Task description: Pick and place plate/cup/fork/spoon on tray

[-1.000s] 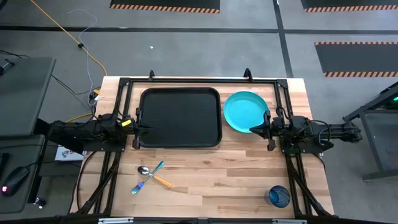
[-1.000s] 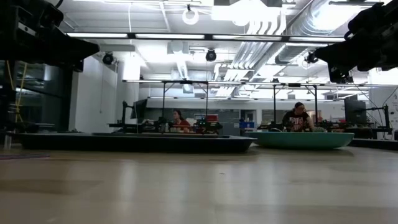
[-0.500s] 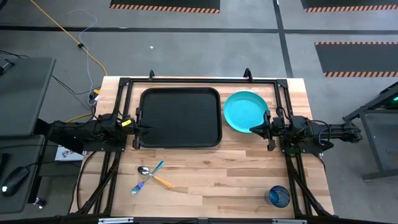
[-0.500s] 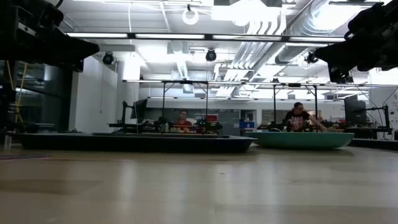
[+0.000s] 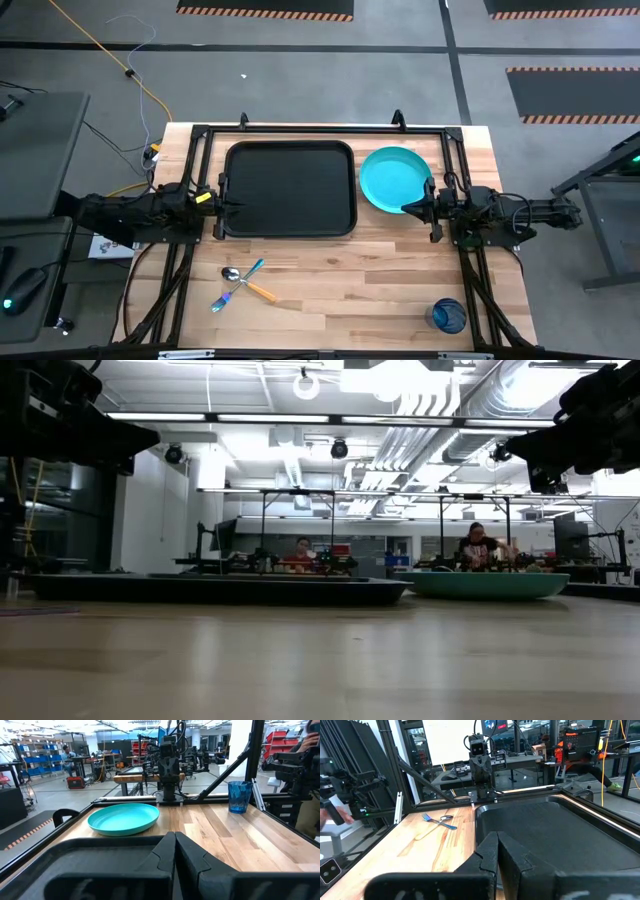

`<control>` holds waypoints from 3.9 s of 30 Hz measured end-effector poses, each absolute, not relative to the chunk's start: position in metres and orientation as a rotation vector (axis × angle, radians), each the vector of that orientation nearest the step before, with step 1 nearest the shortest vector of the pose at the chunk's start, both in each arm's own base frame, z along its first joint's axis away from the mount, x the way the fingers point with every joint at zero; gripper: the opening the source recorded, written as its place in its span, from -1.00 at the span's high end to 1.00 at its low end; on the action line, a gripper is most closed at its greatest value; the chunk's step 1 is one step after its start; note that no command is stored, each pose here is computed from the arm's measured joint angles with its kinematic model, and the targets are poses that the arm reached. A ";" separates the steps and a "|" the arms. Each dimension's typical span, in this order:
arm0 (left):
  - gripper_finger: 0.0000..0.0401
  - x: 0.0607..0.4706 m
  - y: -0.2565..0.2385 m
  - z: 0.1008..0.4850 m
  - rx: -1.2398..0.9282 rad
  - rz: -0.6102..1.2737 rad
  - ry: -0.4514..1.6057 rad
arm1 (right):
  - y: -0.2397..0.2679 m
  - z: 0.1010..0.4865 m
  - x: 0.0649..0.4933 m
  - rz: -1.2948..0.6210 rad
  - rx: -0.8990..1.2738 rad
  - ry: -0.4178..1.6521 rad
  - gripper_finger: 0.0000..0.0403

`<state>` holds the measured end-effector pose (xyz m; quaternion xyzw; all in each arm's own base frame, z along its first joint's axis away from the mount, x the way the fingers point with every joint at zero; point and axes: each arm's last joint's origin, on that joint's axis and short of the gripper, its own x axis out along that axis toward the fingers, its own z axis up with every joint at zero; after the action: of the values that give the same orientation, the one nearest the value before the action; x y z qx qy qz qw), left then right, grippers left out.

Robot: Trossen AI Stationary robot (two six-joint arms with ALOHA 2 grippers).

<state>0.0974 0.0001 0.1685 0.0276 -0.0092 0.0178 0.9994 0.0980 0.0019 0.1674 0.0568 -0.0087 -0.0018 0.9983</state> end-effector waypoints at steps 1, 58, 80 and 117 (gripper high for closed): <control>1.00 0.097 0.000 0.169 0.055 0.036 -0.019 | 0.002 0.167 0.098 -0.004 0.114 -0.017 1.00; -0.25 0.172 -0.142 0.196 0.242 -0.497 1.061 | 0.002 0.167 0.098 -0.003 0.115 -0.017 1.00; -0.21 0.189 -0.172 0.131 0.345 -0.434 1.203 | 0.002 0.167 0.098 -0.004 0.115 -0.017 1.00; 0.83 0.190 -0.123 0.225 0.381 -0.294 0.794 | 0.002 0.167 0.098 -0.004 0.114 -0.017 1.00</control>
<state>0.1904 -0.1225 0.2252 0.1839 0.3830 -0.1418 0.8941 0.0980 0.0018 0.1673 0.0571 -0.0086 -0.0020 0.9983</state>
